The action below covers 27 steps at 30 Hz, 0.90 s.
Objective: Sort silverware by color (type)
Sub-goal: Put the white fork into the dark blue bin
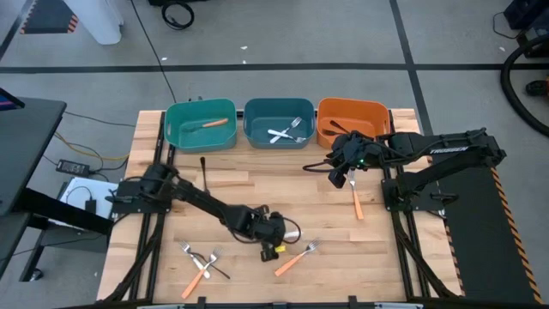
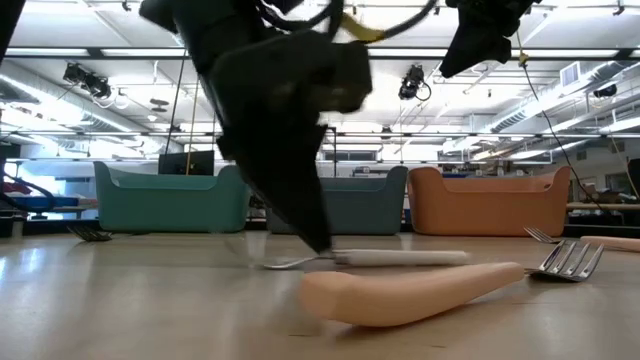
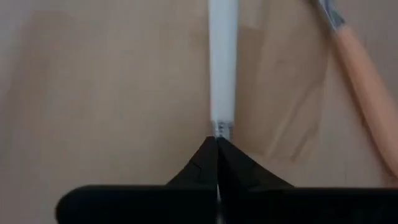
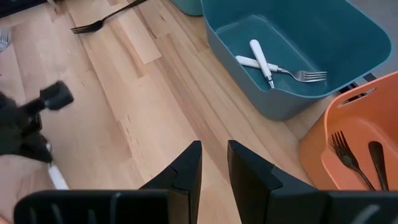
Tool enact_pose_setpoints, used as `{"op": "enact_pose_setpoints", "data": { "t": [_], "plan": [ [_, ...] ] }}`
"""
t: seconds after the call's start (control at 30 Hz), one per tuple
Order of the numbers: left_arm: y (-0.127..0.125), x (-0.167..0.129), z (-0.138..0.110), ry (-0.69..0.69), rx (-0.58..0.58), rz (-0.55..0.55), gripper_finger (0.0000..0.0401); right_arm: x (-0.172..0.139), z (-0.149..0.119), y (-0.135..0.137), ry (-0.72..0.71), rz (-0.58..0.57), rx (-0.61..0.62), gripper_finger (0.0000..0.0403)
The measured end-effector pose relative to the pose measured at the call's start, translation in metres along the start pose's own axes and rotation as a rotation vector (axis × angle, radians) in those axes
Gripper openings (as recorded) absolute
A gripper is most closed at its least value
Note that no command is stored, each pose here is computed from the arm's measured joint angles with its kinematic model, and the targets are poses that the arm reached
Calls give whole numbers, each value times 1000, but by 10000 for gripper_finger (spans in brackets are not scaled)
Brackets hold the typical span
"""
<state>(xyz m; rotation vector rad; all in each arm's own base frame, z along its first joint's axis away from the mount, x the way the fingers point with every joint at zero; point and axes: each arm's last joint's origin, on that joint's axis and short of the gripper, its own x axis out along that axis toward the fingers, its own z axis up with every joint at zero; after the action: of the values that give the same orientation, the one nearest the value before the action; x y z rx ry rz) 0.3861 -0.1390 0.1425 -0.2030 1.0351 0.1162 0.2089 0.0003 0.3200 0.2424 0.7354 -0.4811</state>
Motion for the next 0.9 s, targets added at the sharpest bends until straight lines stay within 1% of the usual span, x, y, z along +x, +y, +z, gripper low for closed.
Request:
{"op": "enact_pose_setpoints", "data": {
  "t": [0.17, 0.27, 0.33, 0.37, 0.47, 0.53, 0.6, 0.73, 0.8, 0.9],
  "plan": [
    [17, -31, 20, -50, -35, 3, 0, 0, 0, 0, 2, -1, -7, 85],
    [27, -39, 27, -58, -7, 5, 0, 0, 0, 0, 3, -2, -9, 85],
    [31, -42, 31, -53, -22, -38, 0, 0, -1, -1, 9, -5, -12, 85],
    [32, -42, 32, -39, -52, -75, 2, 0, -1, -1, 10, -6, -12, 85],
    [32, -37, 32, 17, -133, -158, 22, 0, -1, -1, 12, -7, -12, 85],
    [28, -35, 27, 47, -126, -162, 45, 0, -1, -1, 12, -6, -13, 85],
    [21, -32, 24, 46, -99, -174, 68, 0, -1, -1, 12, -7, -13, 85],
    [10, -28, 16, 68, -62, -171, 108, 0, -1, -1, 16, -9, -14, 85],
    [8, -23, 12, 67, -53, -130, 120, 0, -1, -1, 16, -9, -14, 85],
    [7, -13, 7, 42, -53, -37, 126, 0, -1, -1, 15, -9, -12, 85]
  ]
}}
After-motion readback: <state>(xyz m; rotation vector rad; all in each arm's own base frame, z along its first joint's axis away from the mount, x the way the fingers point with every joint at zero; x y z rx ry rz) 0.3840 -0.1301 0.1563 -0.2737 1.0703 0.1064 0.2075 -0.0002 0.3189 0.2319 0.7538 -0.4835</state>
